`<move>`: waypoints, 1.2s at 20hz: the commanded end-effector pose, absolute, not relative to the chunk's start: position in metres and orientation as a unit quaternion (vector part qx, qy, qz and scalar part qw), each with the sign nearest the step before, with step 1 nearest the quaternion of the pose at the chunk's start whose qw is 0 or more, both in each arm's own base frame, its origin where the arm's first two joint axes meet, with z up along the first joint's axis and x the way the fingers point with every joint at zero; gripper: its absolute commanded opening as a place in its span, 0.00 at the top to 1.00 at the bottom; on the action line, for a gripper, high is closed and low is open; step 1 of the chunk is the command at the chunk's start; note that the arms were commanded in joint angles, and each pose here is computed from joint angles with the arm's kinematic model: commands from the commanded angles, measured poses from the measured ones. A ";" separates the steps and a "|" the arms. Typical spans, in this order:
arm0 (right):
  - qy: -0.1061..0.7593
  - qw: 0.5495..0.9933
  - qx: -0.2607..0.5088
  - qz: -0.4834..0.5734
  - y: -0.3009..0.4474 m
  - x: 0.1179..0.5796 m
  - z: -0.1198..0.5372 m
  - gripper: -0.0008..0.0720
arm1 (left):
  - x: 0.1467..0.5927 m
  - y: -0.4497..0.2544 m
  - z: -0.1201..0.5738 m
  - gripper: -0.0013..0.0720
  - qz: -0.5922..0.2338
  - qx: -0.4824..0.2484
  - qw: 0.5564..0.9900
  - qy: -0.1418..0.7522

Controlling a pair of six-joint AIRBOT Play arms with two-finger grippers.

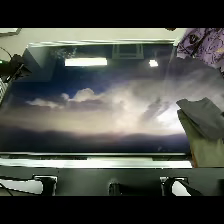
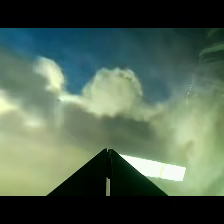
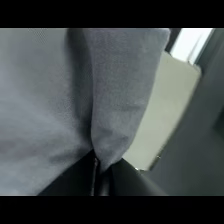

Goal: Fold the clothes and pants, and hang the long-sleeved shirts on hangers.

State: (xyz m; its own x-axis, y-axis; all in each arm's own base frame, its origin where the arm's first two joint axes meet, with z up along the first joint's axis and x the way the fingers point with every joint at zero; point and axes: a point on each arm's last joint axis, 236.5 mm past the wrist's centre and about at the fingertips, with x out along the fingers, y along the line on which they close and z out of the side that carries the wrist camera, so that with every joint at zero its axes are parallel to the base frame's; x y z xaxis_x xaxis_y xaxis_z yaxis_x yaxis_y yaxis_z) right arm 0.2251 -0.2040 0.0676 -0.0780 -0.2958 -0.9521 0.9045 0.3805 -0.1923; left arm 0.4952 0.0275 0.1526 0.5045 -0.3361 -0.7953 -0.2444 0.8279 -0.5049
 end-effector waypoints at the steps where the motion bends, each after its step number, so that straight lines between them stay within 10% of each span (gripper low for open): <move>1: 0.565 0.608 0.258 -0.495 -0.199 0.197 0.037 0.94 | 0.495 0.027 0.152 0.96 -0.028 -0.292 0.816 0.498; 22: 0.605 0.564 0.178 -0.533 -0.215 0.153 0.014 0.93 | 0.494 0.027 0.152 0.96 -0.029 -0.291 0.815 0.500; 24: 0.604 0.568 0.174 -0.531 -0.216 0.155 0.014 0.55 | 0.494 0.027 0.152 0.96 -0.029 -0.291 0.815 0.500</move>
